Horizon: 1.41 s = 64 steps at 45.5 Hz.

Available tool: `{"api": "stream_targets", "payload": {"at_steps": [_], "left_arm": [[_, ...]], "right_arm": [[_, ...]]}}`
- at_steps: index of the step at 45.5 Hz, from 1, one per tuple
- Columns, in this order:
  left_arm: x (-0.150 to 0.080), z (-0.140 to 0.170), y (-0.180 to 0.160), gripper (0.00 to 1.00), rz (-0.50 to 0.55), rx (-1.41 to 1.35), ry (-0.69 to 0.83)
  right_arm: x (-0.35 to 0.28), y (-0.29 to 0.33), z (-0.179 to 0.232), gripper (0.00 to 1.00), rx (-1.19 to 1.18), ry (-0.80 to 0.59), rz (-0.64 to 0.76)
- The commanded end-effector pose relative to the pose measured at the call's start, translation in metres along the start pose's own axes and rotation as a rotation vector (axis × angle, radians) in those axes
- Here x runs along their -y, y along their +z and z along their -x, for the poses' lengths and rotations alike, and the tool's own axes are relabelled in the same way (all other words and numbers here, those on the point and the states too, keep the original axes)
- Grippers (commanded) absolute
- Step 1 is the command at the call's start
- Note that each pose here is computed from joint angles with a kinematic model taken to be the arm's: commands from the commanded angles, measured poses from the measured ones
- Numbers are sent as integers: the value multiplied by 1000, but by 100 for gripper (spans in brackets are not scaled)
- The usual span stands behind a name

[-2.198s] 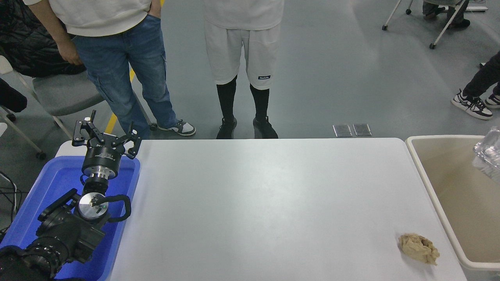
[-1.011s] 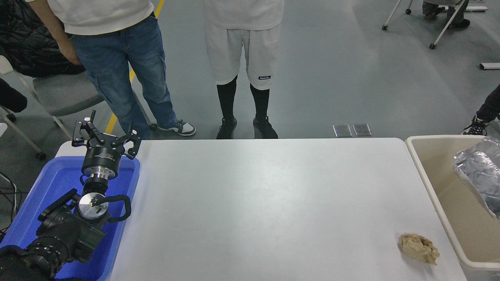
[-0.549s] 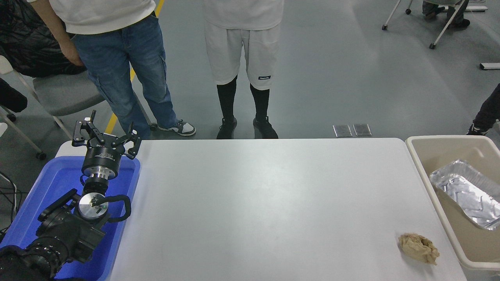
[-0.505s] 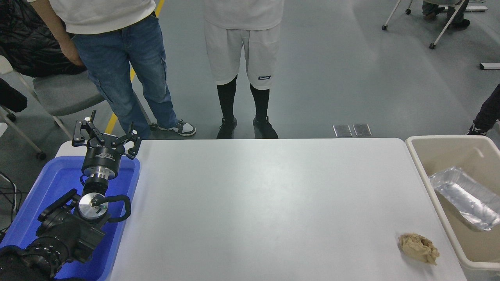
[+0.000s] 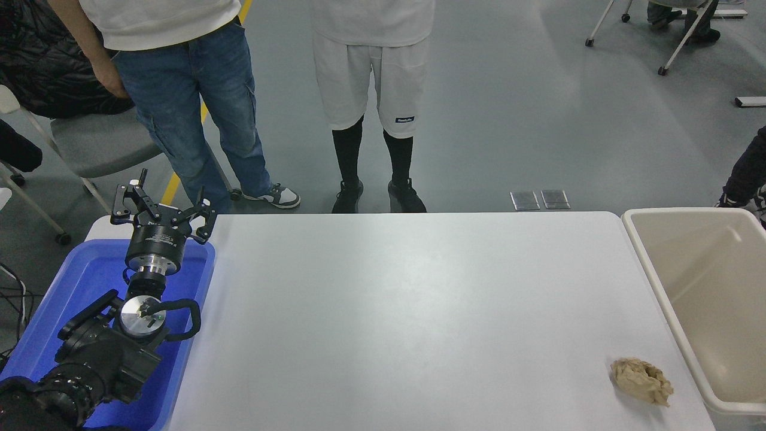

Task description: Pick up foil plate and place in dustbin

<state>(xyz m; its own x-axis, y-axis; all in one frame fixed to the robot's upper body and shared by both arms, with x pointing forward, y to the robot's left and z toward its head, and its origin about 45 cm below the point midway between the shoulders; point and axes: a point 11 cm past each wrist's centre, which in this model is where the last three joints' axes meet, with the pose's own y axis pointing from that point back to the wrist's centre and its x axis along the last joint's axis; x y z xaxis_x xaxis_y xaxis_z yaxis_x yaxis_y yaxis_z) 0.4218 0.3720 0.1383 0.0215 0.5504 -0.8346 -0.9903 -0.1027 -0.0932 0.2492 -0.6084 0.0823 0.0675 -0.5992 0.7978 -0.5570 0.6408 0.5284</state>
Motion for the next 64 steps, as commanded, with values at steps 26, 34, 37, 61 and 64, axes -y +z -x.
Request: {"api": "stream_targets", "payload": {"at_steps": [26, 34, 37, 61, 64], "left_arm": [[0, 0, 0, 99, 1, 0, 0], [0, 0, 0, 99, 0, 1, 1], [0, 0, 1, 99, 0, 1, 0], [0, 0, 0, 99, -1, 0, 0], [0, 0, 0, 99, -1, 0, 0]], "right_arm": [[-70, -35, -14, 97, -183, -333, -157], [-92, -44, -6, 99, -265, -413, -229], [-100, -45, -2, 99, -265, -469, -236], [-134, -62, -11, 99, -335, -829, -217], [-134, -62, -18, 100, -360, -818, -208]]}}
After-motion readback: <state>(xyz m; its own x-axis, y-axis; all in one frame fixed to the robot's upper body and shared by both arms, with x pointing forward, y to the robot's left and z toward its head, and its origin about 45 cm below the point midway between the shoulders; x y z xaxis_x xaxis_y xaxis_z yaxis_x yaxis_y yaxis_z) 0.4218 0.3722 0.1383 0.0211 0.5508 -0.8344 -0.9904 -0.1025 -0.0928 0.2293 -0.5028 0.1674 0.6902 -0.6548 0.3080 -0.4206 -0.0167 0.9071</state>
